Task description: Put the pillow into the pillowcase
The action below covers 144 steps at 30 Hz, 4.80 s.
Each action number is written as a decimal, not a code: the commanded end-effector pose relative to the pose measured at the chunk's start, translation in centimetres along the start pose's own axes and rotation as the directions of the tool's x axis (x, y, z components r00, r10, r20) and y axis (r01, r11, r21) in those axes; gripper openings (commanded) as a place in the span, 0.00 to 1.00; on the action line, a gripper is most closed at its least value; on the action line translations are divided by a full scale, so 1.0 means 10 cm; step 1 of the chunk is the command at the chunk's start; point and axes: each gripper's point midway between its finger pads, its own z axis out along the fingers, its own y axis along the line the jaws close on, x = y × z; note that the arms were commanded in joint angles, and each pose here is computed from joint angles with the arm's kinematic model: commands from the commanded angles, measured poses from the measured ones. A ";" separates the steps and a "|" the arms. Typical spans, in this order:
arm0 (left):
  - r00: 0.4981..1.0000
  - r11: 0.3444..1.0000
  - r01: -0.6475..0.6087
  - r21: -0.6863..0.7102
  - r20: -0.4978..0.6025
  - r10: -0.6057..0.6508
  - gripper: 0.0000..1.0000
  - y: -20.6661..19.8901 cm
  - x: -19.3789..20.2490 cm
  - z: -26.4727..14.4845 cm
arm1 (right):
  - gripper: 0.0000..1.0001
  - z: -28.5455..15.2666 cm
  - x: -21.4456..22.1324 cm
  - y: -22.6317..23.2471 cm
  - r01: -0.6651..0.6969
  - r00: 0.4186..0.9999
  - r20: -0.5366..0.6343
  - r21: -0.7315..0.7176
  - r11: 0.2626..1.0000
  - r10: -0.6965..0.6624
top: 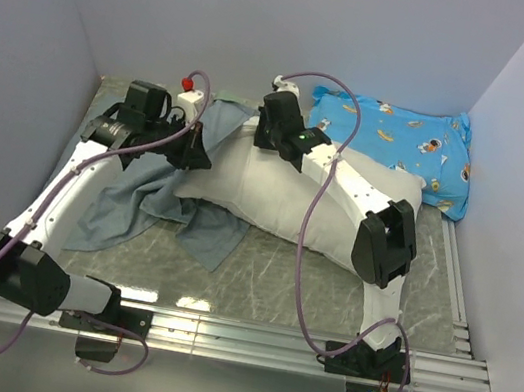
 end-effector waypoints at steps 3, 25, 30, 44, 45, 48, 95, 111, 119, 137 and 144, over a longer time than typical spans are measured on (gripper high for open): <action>0.978 0.990 -0.027 0.140 -0.203 0.055 0.00 -0.33 0.49 -0.26 | 0.00 -0.01 -0.77 -0.46 -0.118 0.955 0.289 0.145 0.982 0.072; 0.990 0.933 -0.136 0.334 0.064 0.122 0.04 -0.81 0.04 0.30 | 0.00 0.06 -0.90 -0.07 -0.204 0.941 0.268 -0.035 0.978 0.206; 0.968 0.974 -0.158 0.160 0.219 0.121 0.08 -0.53 -0.27 0.14 | 0.00 0.15 -0.66 0.13 -0.167 0.965 0.184 -0.124 0.978 0.188; 0.965 0.883 -0.234 -0.406 0.015 0.262 0.71 0.63 0.20 -0.47 | 0.00 0.22 -0.50 0.13 -0.184 0.969 0.139 -0.140 0.973 0.203; 0.957 0.862 -0.264 -0.432 -0.008 0.289 0.72 0.65 0.24 -0.54 | 0.00 0.22 -0.50 0.13 -0.186 0.969 0.136 -0.142 0.972 0.205; 0.943 0.831 -0.323 -0.452 -0.081 0.323 0.73 0.76 0.45 -0.58 | 0.00 0.21 -0.49 0.15 -0.188 0.970 0.127 -0.155 0.970 0.208; 0.775 0.795 -0.570 0.206 -0.186 0.604 0.63 -0.20 1.12 -0.52 | 0.76 -0.88 0.05 0.19 0.040 0.981 -0.155 -0.435 0.899 -0.119; 0.941 0.948 -0.277 -0.159 0.153 0.301 0.64 0.02 -0.64 0.00 | 0.79 -0.39 -0.27 -0.46 0.125 0.970 -0.180 -0.212 0.969 -0.164; 0.778 0.765 -0.610 0.203 -0.027 0.628 0.56 -0.27 0.42 -0.06 | 0.84 -0.48 0.14 -0.39 0.087 0.938 -0.295 -0.312 0.946 -0.184; 0.347 0.441 -0.755 0.484 -0.276 0.896 0.59 0.02 2.15 0.29 | 0.86 -1.09 1.13 -0.40 0.305 0.781 -0.433 -0.363 0.880 -0.450; 0.236 0.380 -0.786 0.488 -0.331 0.914 0.61 0.32 2.25 0.56 | 0.86 -0.87 1.53 -0.51 0.355 0.704 -0.512 -0.346 0.868 -0.492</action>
